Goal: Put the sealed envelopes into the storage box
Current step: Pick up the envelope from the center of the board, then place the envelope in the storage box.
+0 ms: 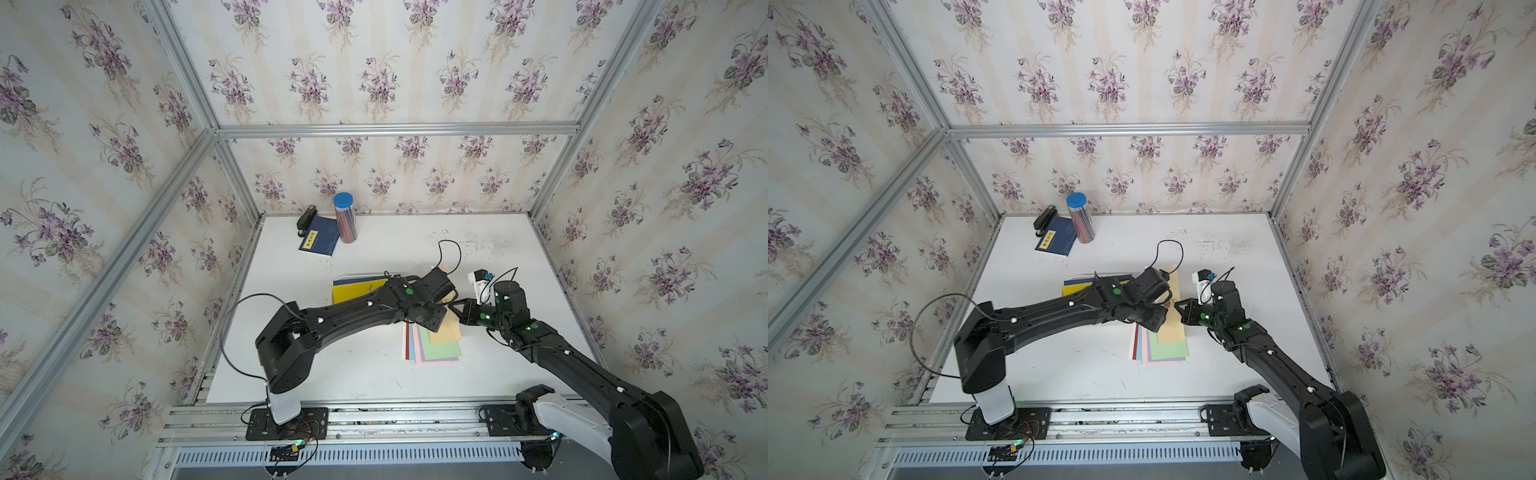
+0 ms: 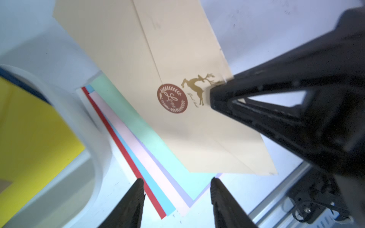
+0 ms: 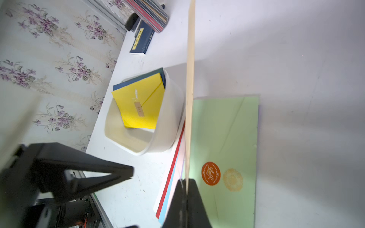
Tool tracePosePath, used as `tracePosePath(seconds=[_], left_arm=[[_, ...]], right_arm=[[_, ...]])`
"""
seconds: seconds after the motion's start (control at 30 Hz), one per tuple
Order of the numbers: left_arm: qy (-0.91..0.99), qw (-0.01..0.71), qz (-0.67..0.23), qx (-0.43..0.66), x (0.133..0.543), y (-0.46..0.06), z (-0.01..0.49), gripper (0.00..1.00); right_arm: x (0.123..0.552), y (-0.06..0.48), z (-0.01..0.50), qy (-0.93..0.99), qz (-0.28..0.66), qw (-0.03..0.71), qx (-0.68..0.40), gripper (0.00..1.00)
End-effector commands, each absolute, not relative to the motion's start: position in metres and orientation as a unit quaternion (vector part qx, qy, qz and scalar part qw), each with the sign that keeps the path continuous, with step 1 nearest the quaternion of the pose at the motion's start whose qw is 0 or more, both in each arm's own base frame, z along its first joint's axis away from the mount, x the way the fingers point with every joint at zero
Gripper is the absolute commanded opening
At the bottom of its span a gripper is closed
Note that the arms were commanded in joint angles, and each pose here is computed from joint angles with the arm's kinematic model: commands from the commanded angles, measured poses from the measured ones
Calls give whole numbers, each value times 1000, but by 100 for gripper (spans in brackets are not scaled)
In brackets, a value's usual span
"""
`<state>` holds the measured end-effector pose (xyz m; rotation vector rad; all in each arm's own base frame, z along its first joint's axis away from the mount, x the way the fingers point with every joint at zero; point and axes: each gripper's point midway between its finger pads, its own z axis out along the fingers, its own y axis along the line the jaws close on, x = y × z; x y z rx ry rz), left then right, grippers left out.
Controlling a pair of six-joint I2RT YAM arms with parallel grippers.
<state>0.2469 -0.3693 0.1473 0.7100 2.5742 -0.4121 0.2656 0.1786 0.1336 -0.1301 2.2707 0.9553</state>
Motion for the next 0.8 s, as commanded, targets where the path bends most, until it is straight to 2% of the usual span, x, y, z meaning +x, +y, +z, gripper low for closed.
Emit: tracePosePath(seconds=[0.0,0.13,0.23,0.4,0.63,0.77], left_arm=[[926,265,-105,249,249,-329,173,69],[935,287,-59,202,250,-256,186,77],[944,290,-33,157,246,-195,194,79],[942,323,0,88,230,-113,217,89],[920,391,17,38,204,-64,220,93],[897,440,-17,32,201,-62,238,97]], right_arm=[[264,178,149,864,342,354,-106,0],[272,188,185,845,316,392,-179,0],[269,214,211,812,296,421,-277,0],[270,261,233,768,248,419,-415,0],[262,333,225,675,160,349,-630,0],[268,365,220,643,153,313,-682,0]])
